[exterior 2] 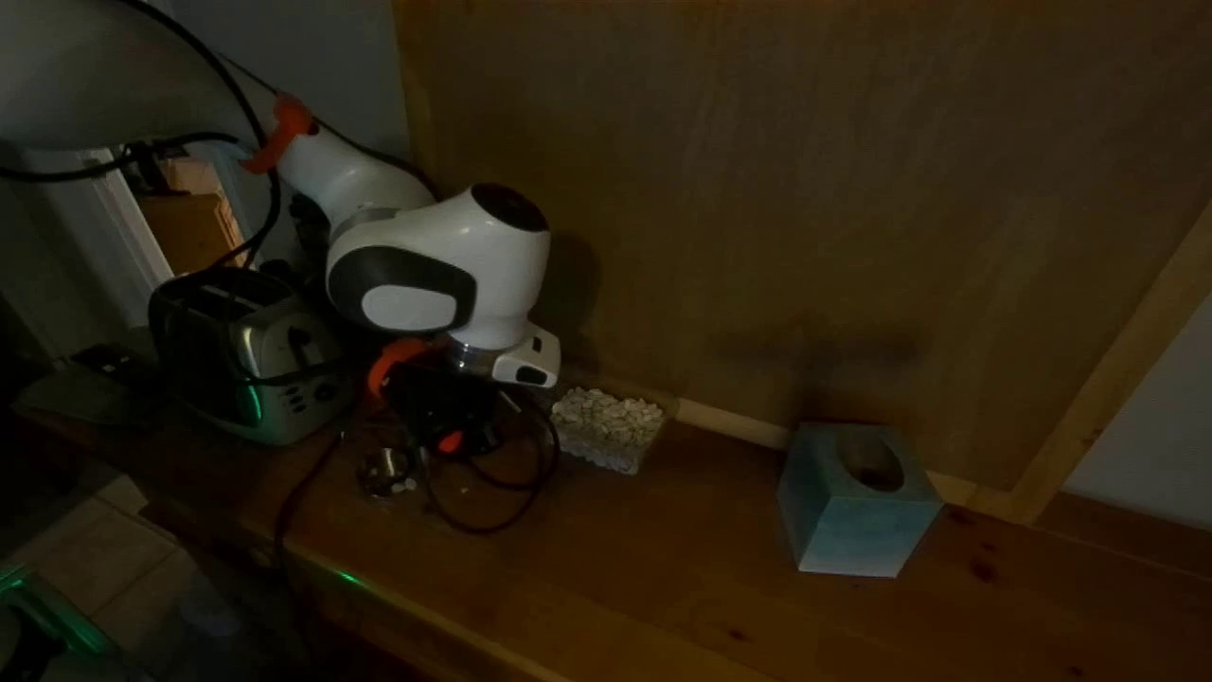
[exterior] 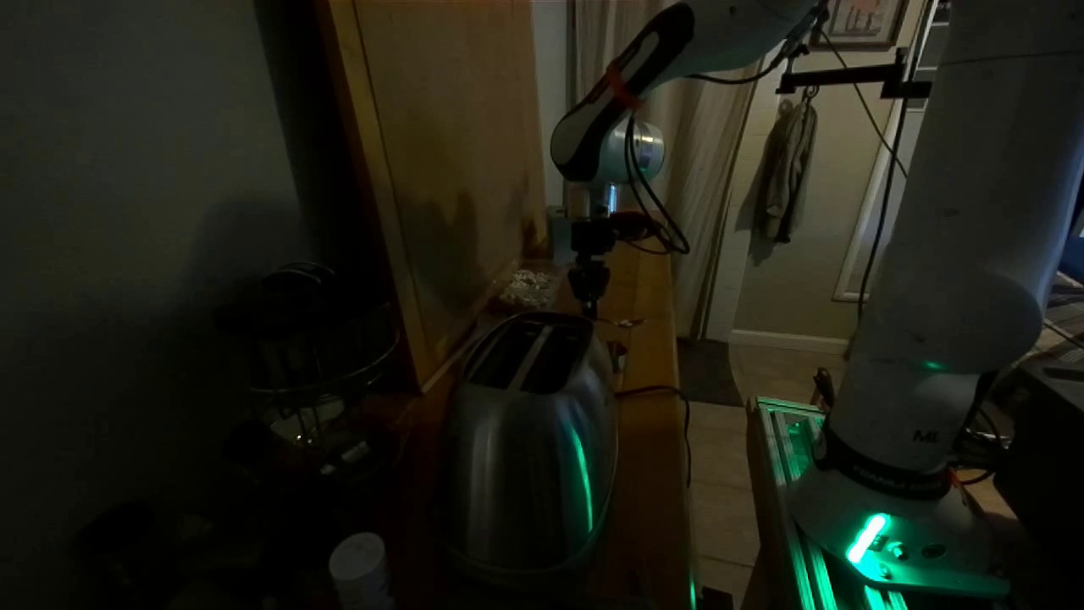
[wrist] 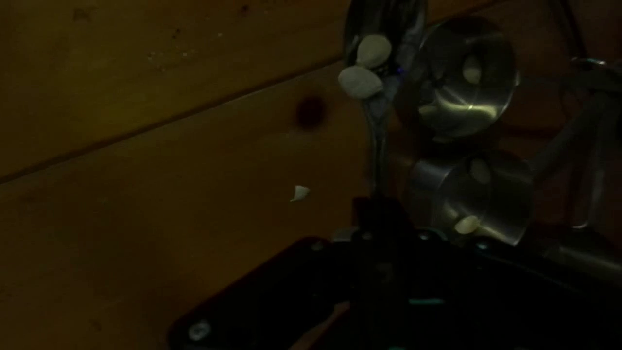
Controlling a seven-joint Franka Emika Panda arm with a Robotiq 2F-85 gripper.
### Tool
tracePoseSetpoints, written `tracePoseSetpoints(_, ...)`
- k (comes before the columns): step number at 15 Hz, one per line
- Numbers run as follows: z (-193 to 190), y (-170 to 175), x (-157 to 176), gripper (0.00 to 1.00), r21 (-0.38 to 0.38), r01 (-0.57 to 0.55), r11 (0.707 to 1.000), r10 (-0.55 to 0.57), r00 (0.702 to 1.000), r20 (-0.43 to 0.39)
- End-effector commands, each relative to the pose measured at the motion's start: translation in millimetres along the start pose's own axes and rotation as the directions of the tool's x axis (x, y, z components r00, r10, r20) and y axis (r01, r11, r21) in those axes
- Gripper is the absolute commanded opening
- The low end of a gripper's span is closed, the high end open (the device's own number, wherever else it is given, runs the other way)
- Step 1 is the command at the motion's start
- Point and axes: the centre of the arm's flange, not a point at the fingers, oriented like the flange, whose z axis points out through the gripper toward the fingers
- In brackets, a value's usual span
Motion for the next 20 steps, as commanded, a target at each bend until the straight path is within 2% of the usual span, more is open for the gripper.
tracePoseSetpoints(1, -14, -22, -4, 0.02, 0.024, 0.039, 0.999, -0.039, 0.999, -0.002)
tracePoseSetpoints(9, -7, -67, 2, 0.02, 0.038, 0.201, 0.979, -0.201, 0.979, 0.005)
tracePoseSetpoints(16, -6, -85, 0, 0.02, 0.052, 0.377, 0.925, -0.378, 0.926, -0.001)
tracePoseSetpoints(17, -3, -79, 11, 0.02, 0.017, 0.330, 0.944, -0.331, 0.944, 0.019)
tracePoseSetpoints(18, -3, -80, 11, 0.09, 0.017, 0.336, 0.942, -0.336, 0.942, 0.019)
tracePoseSetpoints(20, -2, -79, 11, 0.09, 0.018, 0.334, 0.942, -0.335, 0.942, 0.021)
